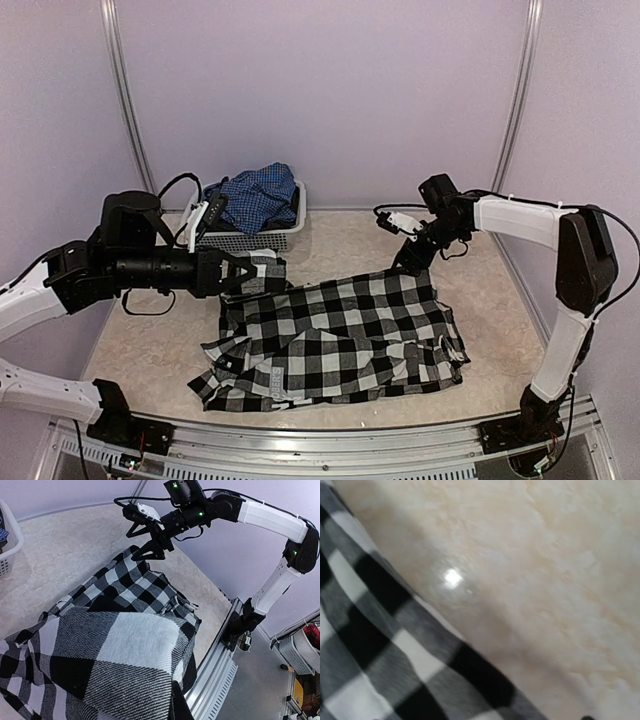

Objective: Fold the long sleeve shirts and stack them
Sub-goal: Pick up the 1/3-folded shirt from the center of the board.

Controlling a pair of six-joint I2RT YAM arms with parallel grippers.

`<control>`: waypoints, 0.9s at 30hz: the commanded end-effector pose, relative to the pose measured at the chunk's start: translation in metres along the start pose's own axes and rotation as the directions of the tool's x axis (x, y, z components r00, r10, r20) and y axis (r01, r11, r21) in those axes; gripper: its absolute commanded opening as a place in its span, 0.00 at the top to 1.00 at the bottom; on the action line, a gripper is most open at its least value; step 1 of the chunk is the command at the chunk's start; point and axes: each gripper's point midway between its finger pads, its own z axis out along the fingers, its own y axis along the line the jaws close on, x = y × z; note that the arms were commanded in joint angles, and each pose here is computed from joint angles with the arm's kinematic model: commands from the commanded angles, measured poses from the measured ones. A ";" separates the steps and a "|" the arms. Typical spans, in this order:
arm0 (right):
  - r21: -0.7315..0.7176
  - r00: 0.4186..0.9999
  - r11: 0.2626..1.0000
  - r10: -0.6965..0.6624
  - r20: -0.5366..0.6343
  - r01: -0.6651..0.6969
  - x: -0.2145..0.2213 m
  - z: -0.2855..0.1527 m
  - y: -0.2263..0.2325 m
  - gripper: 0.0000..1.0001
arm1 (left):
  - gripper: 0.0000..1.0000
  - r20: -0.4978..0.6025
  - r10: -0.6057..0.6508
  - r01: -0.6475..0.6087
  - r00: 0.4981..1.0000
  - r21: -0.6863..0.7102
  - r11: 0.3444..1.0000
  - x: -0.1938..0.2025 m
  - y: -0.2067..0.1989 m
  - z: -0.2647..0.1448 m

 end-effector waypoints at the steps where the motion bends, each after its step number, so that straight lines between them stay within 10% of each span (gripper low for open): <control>1: -0.001 0.990 0.991 -0.136 -0.037 0.136 0.009 0.004 -0.013 0.18 | 1.00 -0.052 0.006 -0.006 0.999 0.004 1.000 0.006 -0.005 -0.003; 15: -0.113 0.970 0.977 -0.196 -0.146 0.180 0.030 0.038 -0.030 0.28 | 1.00 -0.070 0.027 -0.029 0.997 -0.024 0.999 0.001 -0.003 0.000; 27: -0.180 0.966 0.973 -0.180 -0.186 0.146 0.043 0.051 -0.021 0.61 | 1.00 -0.062 0.045 -0.048 0.997 -0.048 0.998 -0.004 0.001 0.000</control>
